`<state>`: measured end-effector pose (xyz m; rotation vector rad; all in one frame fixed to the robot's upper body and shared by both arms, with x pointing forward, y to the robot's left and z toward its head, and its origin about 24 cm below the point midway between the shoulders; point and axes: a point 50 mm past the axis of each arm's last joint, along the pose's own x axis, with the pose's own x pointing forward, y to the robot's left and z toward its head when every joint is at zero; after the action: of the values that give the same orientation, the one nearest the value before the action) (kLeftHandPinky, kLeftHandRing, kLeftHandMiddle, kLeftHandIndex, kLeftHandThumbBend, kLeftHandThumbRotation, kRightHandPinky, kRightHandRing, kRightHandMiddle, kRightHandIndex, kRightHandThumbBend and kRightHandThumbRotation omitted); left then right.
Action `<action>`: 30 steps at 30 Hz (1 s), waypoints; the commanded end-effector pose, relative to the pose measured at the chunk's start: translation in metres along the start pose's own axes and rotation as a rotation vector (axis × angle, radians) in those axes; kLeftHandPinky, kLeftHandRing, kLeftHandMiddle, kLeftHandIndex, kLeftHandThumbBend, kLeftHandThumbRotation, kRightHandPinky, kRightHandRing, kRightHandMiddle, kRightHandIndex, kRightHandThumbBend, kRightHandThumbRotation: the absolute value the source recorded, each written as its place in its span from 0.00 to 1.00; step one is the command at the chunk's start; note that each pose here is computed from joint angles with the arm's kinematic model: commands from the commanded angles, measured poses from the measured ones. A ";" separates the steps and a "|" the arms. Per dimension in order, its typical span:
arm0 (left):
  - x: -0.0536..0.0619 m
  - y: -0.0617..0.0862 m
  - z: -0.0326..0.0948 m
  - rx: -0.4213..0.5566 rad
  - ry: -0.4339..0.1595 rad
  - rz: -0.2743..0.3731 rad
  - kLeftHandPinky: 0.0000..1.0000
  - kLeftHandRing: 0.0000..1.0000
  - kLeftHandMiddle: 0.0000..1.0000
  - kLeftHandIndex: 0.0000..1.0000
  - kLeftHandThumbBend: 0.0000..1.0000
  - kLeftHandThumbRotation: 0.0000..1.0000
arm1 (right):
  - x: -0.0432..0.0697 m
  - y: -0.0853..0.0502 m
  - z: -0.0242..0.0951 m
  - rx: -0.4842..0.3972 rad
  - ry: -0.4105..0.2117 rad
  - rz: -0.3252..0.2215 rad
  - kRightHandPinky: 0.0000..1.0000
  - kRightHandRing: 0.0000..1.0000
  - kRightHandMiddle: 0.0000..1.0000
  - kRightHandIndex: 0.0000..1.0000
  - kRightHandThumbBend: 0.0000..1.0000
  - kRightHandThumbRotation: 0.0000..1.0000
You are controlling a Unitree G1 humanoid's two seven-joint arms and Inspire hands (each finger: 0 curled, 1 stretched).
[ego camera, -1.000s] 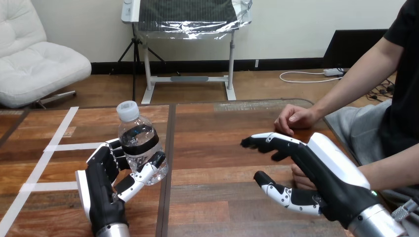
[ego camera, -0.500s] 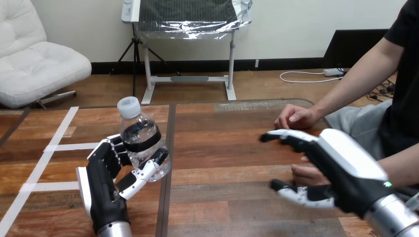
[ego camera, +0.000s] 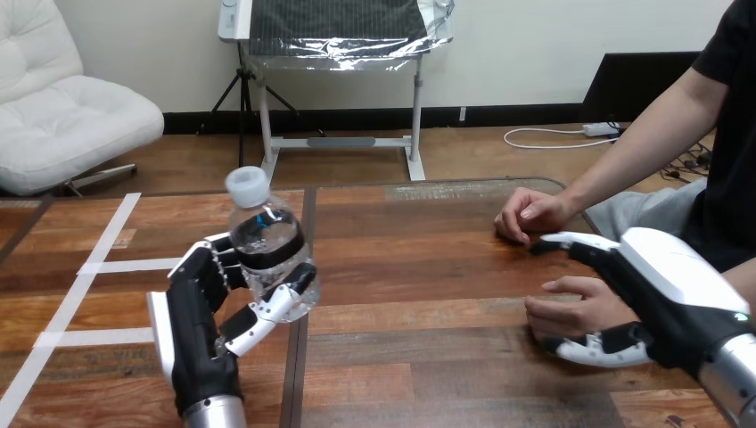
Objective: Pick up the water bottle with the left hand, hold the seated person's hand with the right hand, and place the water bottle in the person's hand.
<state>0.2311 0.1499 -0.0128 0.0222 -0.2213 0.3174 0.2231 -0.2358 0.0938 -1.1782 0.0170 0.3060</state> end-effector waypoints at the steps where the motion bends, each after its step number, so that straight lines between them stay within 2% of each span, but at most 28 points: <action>1: 0.012 -0.011 0.023 -0.033 -0.122 -0.015 0.47 0.45 0.45 0.50 0.61 0.00 | 0.009 -0.024 -0.007 -0.063 0.031 -0.054 0.81 0.87 0.90 0.86 0.69 0.00; 4: 0.011 -0.012 0.024 -0.033 -0.122 -0.019 0.47 0.45 0.45 0.50 0.61 0.00 | 0.011 -0.026 -0.012 -0.088 0.062 -0.050 0.82 0.88 0.90 0.86 0.71 0.00; 15: 0.009 -0.015 0.026 -0.036 -0.119 -0.035 0.46 0.44 0.45 0.50 0.60 0.00 | 0.015 -0.029 -0.029 -0.166 0.115 -0.040 0.80 0.87 0.88 0.85 0.77 0.00; 23: 0.009 -0.015 0.028 -0.017 -0.121 -0.040 0.46 0.44 0.45 0.50 0.61 0.00 | 0.020 -0.031 -0.039 -0.212 0.193 0.017 0.81 0.88 0.89 0.86 0.78 0.00; 30: 0.009 -0.015 0.029 -0.010 -0.113 -0.035 0.45 0.44 0.45 0.50 0.62 0.00 | 0.024 -0.032 -0.046 -0.231 0.212 0.045 0.82 0.88 0.89 0.86 0.79 0.00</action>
<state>0.2238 0.1461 -0.0099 0.0560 -0.2082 0.2958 0.2431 -0.2810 0.0784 -1.3698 0.2522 0.2543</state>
